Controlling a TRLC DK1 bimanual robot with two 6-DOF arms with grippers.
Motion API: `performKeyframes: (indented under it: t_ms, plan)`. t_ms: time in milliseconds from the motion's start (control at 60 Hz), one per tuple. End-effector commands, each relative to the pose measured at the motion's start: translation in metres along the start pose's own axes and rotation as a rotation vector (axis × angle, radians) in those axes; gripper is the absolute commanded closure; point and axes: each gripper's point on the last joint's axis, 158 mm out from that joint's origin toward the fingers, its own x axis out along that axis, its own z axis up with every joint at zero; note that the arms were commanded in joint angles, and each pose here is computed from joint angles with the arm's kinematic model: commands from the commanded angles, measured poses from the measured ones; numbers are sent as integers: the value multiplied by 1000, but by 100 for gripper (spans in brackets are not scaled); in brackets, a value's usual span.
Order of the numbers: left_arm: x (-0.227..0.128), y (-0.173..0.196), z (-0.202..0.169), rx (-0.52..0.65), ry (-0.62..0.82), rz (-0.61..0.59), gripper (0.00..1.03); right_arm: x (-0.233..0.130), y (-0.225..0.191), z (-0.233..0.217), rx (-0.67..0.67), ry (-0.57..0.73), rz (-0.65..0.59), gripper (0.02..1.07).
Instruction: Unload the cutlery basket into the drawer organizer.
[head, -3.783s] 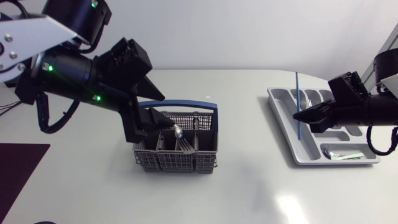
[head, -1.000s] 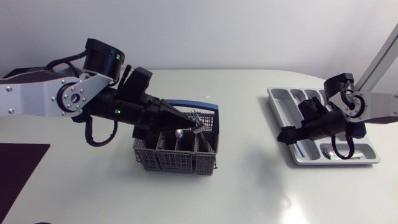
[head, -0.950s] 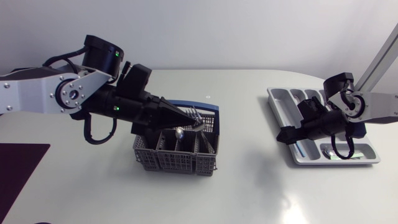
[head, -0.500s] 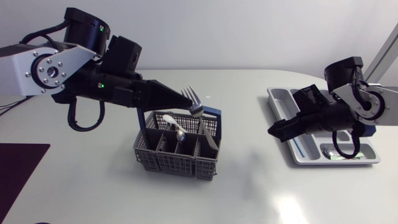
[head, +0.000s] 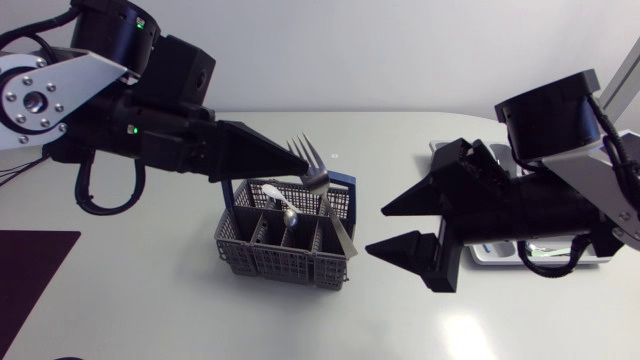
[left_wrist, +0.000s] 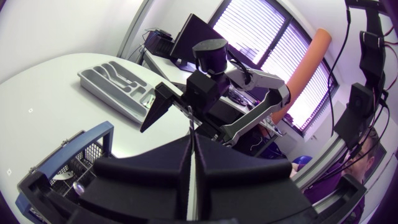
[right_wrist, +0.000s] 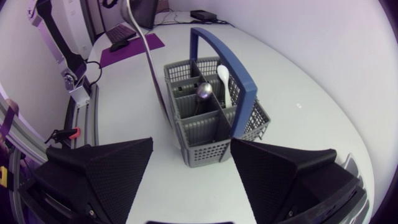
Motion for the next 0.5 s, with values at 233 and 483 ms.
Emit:
performKeyframes:
  t_ms: [233, 483]
  plan:
    - [11, -26, 4, 95, 29, -38, 100, 11, 31, 34, -159, -45, 150, 34]
    - [21, -22, -3, 133, 61, -8, 100, 20, 45, 25, -212, -22, 200, 85]
